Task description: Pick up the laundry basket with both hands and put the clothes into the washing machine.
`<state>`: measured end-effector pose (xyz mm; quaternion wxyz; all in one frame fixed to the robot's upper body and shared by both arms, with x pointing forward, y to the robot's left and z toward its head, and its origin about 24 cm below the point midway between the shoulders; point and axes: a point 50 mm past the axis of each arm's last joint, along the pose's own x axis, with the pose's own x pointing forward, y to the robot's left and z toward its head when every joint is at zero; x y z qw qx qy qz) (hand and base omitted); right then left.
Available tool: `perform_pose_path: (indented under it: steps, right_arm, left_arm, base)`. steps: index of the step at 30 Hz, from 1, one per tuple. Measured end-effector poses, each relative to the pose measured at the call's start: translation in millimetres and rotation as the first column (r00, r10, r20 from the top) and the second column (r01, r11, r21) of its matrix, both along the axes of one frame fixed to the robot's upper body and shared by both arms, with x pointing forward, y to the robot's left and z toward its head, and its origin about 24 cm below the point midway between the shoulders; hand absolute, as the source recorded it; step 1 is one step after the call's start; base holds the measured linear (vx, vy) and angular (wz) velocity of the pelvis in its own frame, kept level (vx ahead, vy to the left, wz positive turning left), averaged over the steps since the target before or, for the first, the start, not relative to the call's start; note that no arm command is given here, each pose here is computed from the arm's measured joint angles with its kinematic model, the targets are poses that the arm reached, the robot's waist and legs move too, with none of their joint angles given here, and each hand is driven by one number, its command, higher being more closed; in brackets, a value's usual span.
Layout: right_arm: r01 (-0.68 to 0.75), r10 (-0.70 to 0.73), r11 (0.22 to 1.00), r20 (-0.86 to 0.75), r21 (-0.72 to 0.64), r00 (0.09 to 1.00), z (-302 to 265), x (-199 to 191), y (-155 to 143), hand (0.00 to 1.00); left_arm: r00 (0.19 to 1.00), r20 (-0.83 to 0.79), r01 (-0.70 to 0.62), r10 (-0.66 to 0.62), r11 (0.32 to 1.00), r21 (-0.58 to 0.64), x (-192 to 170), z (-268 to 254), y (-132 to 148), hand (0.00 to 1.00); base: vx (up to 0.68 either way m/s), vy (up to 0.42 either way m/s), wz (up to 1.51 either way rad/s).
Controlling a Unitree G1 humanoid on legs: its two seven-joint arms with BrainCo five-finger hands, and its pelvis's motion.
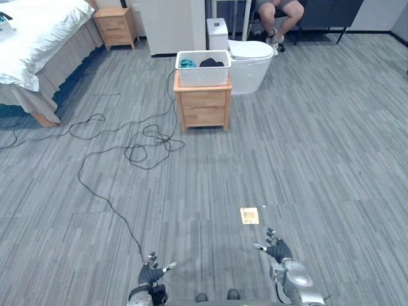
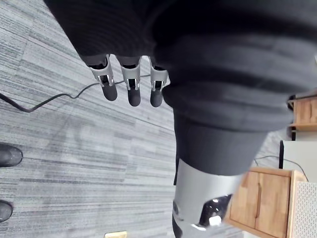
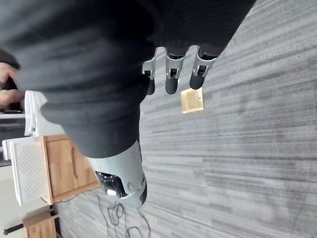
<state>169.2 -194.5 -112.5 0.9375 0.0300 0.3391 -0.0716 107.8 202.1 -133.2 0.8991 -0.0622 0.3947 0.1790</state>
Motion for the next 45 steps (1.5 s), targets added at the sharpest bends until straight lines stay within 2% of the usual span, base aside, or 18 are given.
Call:
perform_pose_path:
  steps: [14,24,30,35,42,45]
  right_arm:
    - [0.106,-0.107,0.994,-0.075,-0.012,0.991,-10.1,-16.8,-12.9,0.0]
    - [0.166,-0.164,0.986,-0.061,0.032,0.985,-9.0,-13.2,-11.8,0.0]
    - [0.161,-0.161,0.986,-0.008,0.037,0.987,-0.2,8.0,-8.3,0.0]
    - [0.137,-0.135,0.99,-0.031,0.044,0.99,-3.1,4.5,-2.3,0.0]
    - [0.099,-0.101,0.994,0.058,0.047,0.993,12.3,19.5,1.5,0.0]
    - [0.086,-0.089,0.995,0.075,0.042,0.993,15.7,23.7,-0.2,0.0]
  left_arm:
    - [1.0,0.013,-0.016,0.016,1.0,-0.009,-1.3,1.8,-0.3,0.0]
    - [0.992,0.123,0.013,-0.011,1.0,-0.012,18.7,18.0,-5.0,0.0]
    - [0.98,0.196,0.013,-0.013,1.0,0.003,27.9,31.6,-2.9,0.0]
    - [0.983,0.183,0.019,-0.022,1.0,0.018,24.4,31.6,1.0,0.0]
    - [0.973,0.23,0.022,-0.032,0.999,0.047,44.8,39.6,6.2,0.0]
    - [0.974,0.222,0.032,-0.034,0.999,0.012,45.1,35.5,-5.1,0.0]
  base:
    - [-0.02,-0.003,0.01]
    - [-0.01,0.003,-0.06]
    - [0.02,0.036,-0.4]
    - [0.16,0.087,-0.24]
    - [0.52,-0.027,0.38]
    - [0.73,-0.216,0.5]
